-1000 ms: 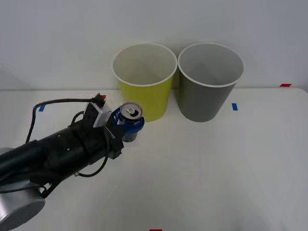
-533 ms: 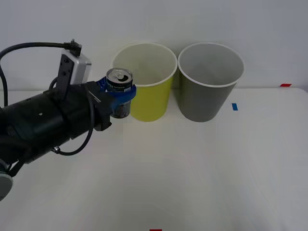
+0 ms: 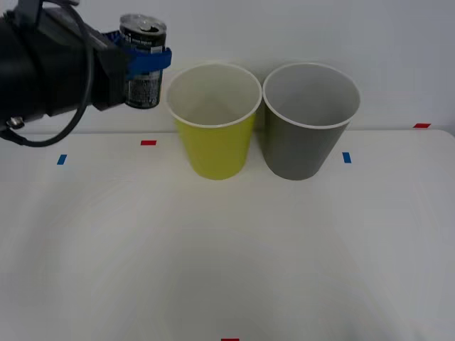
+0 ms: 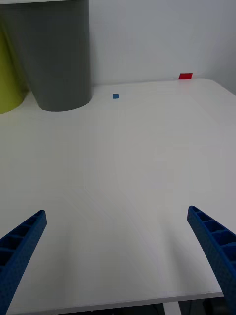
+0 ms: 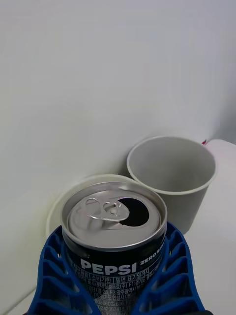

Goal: Put cans in the gray bin and PET bottles in the light green bin.

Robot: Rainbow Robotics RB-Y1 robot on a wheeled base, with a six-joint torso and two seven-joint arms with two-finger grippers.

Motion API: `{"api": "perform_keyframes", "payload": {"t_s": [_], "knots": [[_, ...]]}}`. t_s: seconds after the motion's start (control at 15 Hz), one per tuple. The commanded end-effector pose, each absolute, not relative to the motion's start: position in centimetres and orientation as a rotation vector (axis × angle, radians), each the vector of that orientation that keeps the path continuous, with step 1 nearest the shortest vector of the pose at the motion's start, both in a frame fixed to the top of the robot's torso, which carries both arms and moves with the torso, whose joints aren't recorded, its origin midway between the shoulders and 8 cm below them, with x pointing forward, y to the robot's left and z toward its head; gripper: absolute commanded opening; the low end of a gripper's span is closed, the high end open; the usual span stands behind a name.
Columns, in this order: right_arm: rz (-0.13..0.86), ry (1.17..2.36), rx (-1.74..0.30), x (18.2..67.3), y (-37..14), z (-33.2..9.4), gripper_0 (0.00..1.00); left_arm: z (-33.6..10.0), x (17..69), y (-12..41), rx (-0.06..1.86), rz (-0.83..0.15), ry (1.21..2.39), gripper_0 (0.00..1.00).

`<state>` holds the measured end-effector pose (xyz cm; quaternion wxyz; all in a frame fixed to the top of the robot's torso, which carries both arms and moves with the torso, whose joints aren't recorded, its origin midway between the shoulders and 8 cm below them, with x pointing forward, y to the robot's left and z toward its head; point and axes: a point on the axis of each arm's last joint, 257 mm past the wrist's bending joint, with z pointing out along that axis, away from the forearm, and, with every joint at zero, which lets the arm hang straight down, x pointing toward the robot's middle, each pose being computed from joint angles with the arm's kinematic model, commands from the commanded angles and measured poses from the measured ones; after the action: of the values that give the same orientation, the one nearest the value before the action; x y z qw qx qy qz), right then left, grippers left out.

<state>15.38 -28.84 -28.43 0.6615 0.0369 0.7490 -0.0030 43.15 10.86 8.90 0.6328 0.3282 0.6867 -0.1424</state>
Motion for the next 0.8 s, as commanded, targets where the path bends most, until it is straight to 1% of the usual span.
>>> {"api": "perform_keyframes", "payload": {"t_s": [0.07,0.2,0.33,0.47,0.53,0.67,0.8], "knots": [[-0.007,1.694,0.084,15.4,-28.8,-28.4,1.00,12.5,44.9,10.3,0.720,-0.399,1.566,0.00],[-0.007,1.694,0.084,15.4,-28.8,-28.4,1.00,14.0,45.9,9.2,0.717,-0.458,1.561,0.00],[-0.007,1.694,0.084,15.4,-28.8,-28.4,1.00,15.6,46.9,7.6,0.752,-0.490,1.596,0.00],[-0.007,1.694,0.084,15.4,-28.8,-28.4,1.00,17.6,47.9,5.3,0.770,-0.551,1.604,0.00],[-0.007,1.694,0.084,15.4,-28.8,-28.4,1.00,17.8,48.6,4.5,0.785,-0.566,1.607,0.00],[-0.007,1.694,0.084,15.4,-28.8,-28.4,1.00,18.1,50.5,2.8,0.820,-0.559,1.600,0.00],[-0.007,1.694,0.084,15.4,-28.8,-28.4,1.00,18.4,51.9,0.8,0.844,-0.529,1.587,0.00]]}}
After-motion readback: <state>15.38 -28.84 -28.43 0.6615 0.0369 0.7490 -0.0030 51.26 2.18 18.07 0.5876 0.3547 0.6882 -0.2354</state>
